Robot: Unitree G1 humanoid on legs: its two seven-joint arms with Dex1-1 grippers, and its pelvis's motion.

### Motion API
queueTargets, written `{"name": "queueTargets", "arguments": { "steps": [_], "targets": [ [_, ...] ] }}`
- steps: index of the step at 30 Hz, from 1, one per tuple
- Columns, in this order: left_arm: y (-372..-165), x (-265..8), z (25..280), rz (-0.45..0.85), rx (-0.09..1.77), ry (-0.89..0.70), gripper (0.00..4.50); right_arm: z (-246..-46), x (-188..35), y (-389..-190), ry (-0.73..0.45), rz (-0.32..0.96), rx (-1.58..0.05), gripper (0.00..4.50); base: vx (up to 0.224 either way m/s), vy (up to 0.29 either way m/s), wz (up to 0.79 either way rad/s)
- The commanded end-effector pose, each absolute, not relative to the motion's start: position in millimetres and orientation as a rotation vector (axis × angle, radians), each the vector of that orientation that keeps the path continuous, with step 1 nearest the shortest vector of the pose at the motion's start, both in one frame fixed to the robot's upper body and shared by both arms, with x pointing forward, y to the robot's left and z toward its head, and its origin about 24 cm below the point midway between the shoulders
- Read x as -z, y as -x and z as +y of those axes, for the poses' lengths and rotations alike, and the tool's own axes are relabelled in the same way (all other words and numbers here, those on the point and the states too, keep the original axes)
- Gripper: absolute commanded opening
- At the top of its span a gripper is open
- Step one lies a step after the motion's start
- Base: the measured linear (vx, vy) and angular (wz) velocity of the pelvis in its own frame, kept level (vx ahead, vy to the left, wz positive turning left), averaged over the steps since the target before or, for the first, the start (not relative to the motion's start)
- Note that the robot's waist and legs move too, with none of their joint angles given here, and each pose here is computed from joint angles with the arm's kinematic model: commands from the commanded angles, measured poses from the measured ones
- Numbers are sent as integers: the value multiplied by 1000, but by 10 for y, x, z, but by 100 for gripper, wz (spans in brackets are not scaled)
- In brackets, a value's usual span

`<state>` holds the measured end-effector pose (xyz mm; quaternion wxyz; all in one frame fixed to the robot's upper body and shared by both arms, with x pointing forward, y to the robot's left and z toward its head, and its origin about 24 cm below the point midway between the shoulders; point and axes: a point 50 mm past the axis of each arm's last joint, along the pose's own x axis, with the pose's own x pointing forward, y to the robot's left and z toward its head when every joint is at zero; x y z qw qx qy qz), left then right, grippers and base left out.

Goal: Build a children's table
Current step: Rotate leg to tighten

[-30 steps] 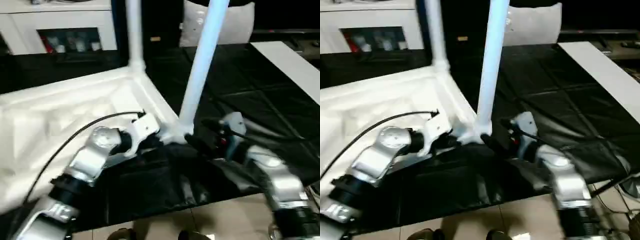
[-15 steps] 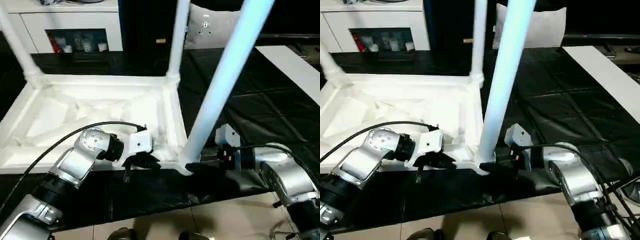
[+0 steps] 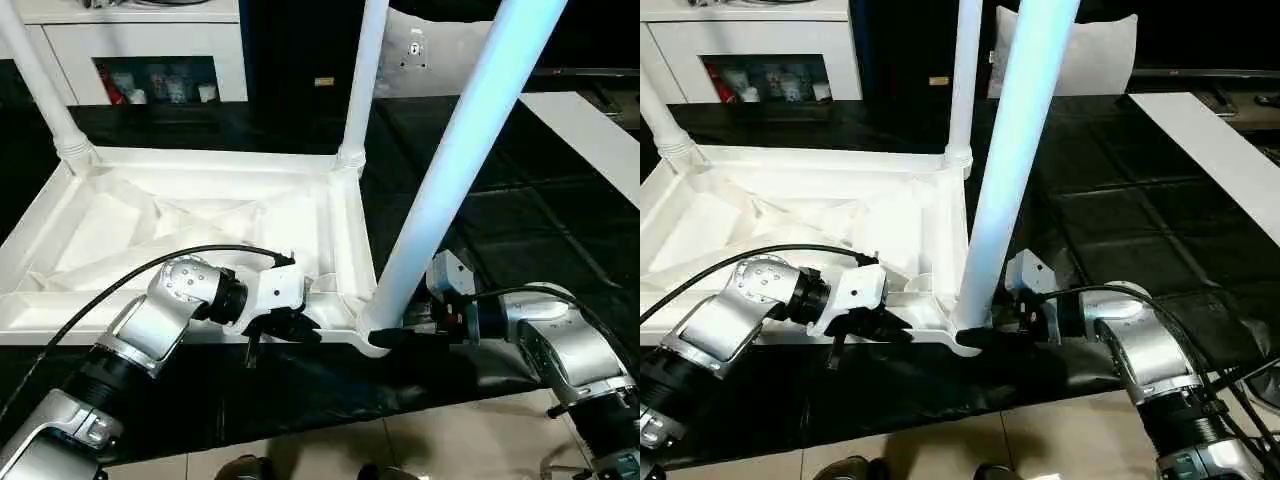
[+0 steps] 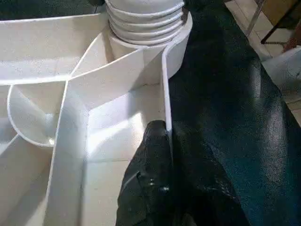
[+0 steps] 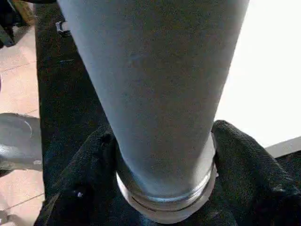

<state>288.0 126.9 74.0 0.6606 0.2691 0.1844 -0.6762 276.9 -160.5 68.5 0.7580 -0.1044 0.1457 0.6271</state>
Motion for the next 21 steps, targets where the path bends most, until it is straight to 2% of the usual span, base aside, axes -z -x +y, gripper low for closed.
{"name": "queueTargets", "arguments": {
  "steps": [1,7,8,11,14,16,17,21],
  "targets": [
    [-2818,-671,1216,453,1591,-647,0,-1561,-646,-2725,222,341,-1426,272,0,0,0],
    [-2817,-656,1216,471,1571,-623,0,-1547,-594,-2681,166,371,-1420,272,0,0,0],
    [-2820,-649,1213,486,1546,-605,0,-1524,-574,-2673,110,382,-1395,272,0,0,0],
    [-2892,-696,1121,465,1406,-482,0,-1388,-500,-2690,-21,414,-1269,271,0,0,0],
    [-2949,-738,1047,442,1313,-422,0,-1281,-449,-2702,-41,425,-1195,269,0,0,0],
    [-3057,-804,913,410,1121,-325,0,-1029,-421,-2762,-142,395,-1040,269,-52,12,-4],
    [-3057,-804,913,410,1121,-325,0,-1029,-421,-2762,-142,395,-1040,269,-52,23,-10],
    [-3138,-881,751,378,962,-236,0,-753,-428,-2818,-232,371,-907,265,0,0,0]
  ]
}}
